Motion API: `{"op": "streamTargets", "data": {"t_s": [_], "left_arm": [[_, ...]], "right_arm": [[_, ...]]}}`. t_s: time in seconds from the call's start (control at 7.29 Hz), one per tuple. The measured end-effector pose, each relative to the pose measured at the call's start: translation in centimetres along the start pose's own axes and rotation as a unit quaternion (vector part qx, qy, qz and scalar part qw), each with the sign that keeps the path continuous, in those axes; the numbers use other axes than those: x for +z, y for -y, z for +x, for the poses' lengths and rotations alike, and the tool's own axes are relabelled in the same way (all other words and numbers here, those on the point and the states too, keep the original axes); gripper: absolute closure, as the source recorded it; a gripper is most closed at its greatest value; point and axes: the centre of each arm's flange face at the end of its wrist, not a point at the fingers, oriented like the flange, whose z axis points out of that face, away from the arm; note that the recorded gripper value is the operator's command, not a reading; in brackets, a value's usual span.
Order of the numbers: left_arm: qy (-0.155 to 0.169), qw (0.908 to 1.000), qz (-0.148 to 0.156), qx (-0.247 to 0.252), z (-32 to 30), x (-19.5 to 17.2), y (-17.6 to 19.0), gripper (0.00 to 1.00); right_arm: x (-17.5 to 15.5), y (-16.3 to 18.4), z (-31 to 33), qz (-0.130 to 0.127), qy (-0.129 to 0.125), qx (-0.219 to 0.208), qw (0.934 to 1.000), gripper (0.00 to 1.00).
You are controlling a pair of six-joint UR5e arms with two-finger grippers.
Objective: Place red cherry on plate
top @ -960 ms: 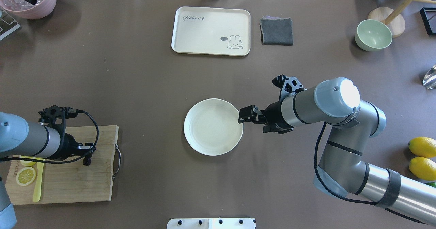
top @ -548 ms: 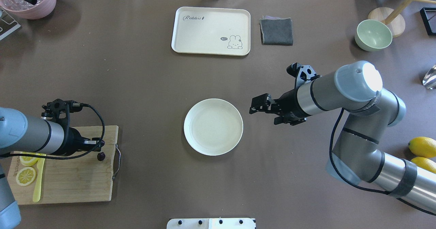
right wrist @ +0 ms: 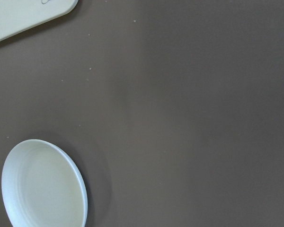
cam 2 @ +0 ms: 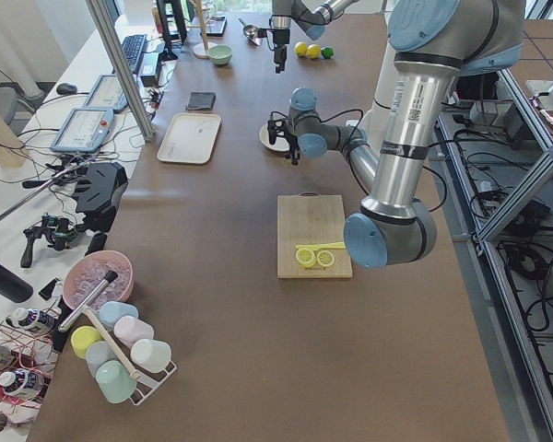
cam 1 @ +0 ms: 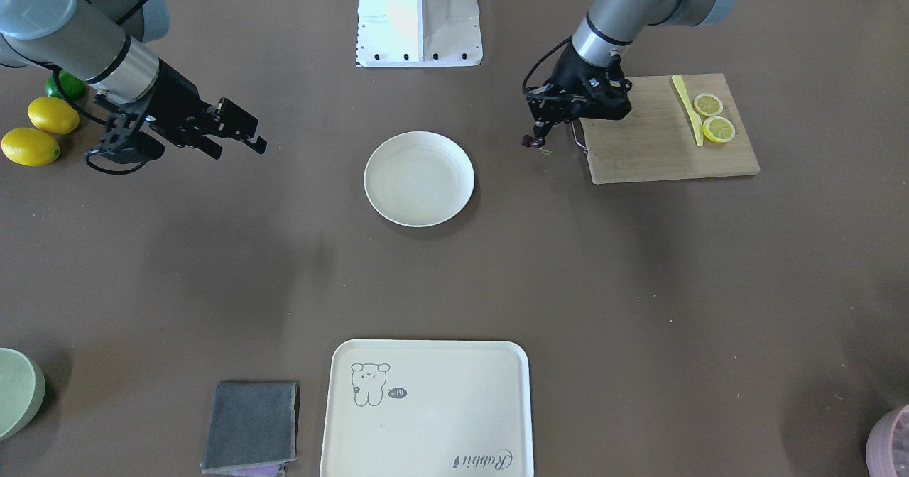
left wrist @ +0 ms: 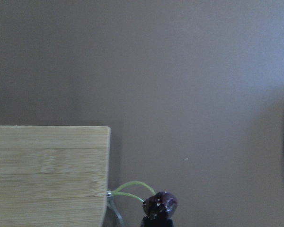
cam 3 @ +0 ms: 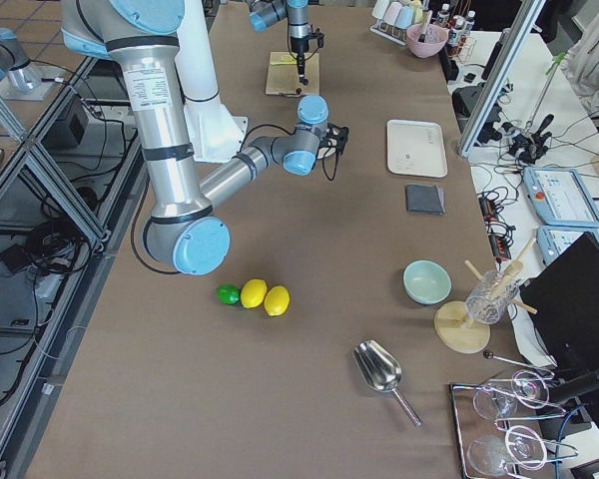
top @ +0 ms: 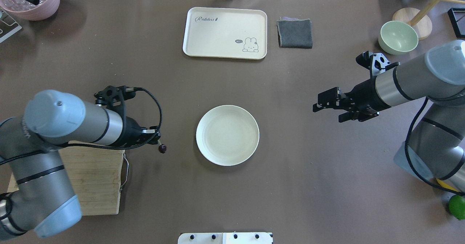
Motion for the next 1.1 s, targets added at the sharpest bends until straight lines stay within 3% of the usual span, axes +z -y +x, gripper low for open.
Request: {"op": "streamTargets", "data": {"t_s": [0.41, 0.55, 0.69, 1.1], "left_arm": [[-0.017, 0.9994, 0.011, -0.030, 9.7, 1.5, -2.0, 1.00], [-0.019, 0.9993, 0.015, -0.030, 11.2, 2.2, -2.4, 0.25], [-0.021, 0.9992, 0.016, -0.029, 12.4, 2.5, -2.7, 0.03], [-0.040, 0.9962, 0.071, -0.031, 14.0, 0.6, -1.8, 0.03]], "right_arm": [[-3.1, 1.6, 5.1, 0.004, -0.015, -0.021, 0.9997, 0.00], [-3.9, 1.8, 6.9, 0.006, -0.022, -0.030, 0.9993, 0.00], [-4.4, 1.9, 8.3, 0.007, -0.027, -0.039, 0.9989, 0.00], [-6.2, 2.9, 9.8, 0.020, -0.029, -0.060, 0.9976, 0.00]]}}
